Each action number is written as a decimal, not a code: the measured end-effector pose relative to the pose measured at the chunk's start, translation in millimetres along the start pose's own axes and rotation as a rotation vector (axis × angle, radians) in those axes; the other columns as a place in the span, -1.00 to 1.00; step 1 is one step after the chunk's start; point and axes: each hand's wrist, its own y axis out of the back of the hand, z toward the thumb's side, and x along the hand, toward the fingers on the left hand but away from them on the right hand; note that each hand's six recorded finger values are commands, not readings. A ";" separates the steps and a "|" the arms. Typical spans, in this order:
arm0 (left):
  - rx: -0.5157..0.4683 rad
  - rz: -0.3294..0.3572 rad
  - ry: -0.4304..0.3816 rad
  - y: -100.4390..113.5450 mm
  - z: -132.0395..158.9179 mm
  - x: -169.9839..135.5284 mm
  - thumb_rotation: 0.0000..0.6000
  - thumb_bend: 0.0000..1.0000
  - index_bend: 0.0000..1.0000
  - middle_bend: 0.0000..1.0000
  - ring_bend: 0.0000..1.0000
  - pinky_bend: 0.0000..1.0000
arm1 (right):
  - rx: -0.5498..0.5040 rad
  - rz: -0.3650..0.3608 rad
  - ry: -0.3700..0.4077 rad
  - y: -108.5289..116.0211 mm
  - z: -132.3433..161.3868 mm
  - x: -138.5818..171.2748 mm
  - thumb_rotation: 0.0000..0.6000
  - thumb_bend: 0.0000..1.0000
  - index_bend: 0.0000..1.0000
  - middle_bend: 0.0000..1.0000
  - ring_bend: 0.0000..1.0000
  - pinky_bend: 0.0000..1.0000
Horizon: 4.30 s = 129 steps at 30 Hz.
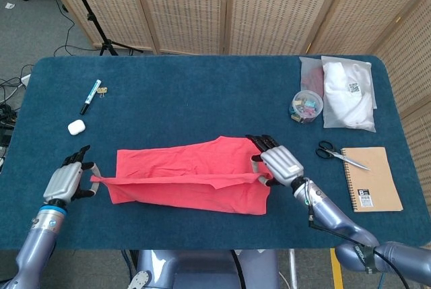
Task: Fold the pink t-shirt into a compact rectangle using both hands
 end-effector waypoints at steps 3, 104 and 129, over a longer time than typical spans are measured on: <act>0.001 0.000 0.022 -0.8 2.8 10.5 1.00 0.04 0.49 -1.00 -1.00 -1.00 | -0.008 0.004 -0.021 -0.1 -3.8 -12.4 1.00 -0.02 0.31 -1.00 -1.00 -1.00; 0.167 0.111 -0.036 24.4 10.6 60.3 1.00 -0.28 -1.00 -1.00 -1.00 -1.00 | 0.032 -0.260 -0.219 63.9 -50.9 62.2 1.00 -1.00 -1.00 -1.00 -1.00 -1.00; 0.131 -0.005 0.047 0.4 10.5 102.9 1.00 -0.28 -0.78 -1.00 -1.00 -1.00 | -0.057 -0.331 -0.213 49.5 -62.1 173.5 1.00 -1.00 -1.00 -1.00 -1.00 -1.00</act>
